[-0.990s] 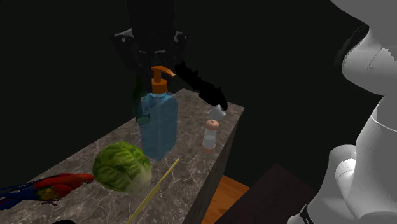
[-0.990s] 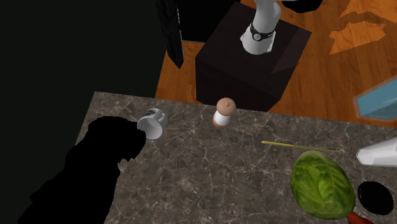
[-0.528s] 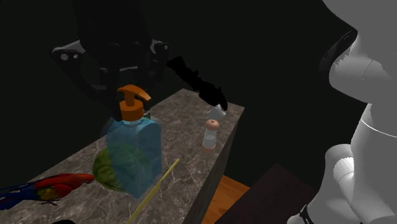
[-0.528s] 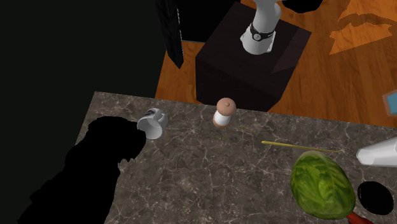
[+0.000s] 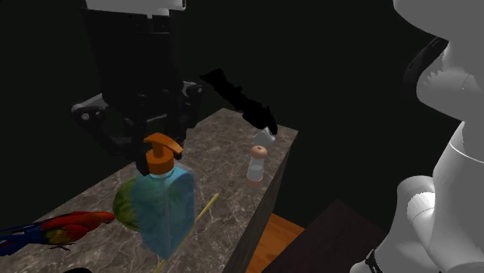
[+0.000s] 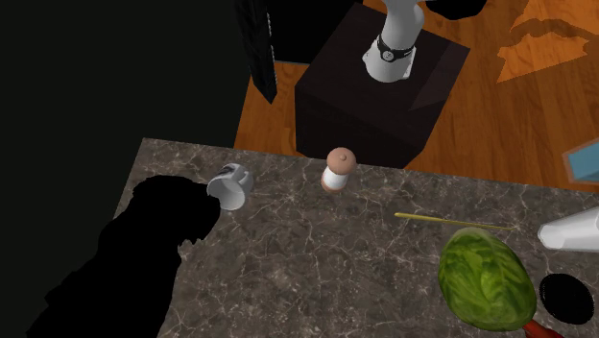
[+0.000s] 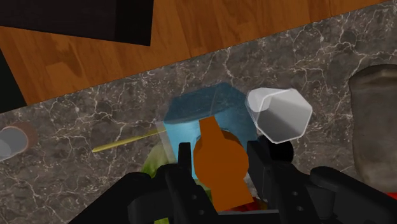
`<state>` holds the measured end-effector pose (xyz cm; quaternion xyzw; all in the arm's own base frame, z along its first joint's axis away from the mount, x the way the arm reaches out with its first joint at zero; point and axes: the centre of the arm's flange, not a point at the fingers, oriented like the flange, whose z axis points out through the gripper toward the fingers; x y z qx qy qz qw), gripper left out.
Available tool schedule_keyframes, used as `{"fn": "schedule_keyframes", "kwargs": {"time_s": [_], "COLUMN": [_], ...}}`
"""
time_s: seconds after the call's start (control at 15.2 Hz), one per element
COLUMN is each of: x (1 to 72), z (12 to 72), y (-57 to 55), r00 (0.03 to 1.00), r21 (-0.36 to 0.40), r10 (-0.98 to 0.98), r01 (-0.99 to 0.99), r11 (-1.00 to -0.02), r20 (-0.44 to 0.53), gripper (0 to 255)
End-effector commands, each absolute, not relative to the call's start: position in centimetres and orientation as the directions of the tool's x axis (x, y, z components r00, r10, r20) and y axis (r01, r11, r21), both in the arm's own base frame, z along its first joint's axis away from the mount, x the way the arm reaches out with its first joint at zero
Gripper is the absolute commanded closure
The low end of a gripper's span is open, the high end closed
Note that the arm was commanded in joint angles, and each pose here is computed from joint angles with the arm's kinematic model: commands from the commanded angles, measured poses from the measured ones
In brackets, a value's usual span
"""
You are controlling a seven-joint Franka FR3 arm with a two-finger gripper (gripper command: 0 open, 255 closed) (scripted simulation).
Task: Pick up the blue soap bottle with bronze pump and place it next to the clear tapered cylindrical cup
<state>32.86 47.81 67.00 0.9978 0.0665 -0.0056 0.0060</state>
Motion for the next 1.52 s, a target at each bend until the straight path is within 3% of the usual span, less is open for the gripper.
{"fn": "schedule_keyframes", "kwargs": {"time_s": [0.0, 1.45], "x": [32.8, 32.8], "z": [65.9, 54.3], "y": [47.8, 47.8], "r00": [0.991, 0.991], "r21": [0.010, 0.010], "r10": [0.133, 0.133], "r01": [0.133, 0.133], "r11": [-0.991, -0.991], "r20": [-0.011, -0.011], "gripper": [255, 255]}}
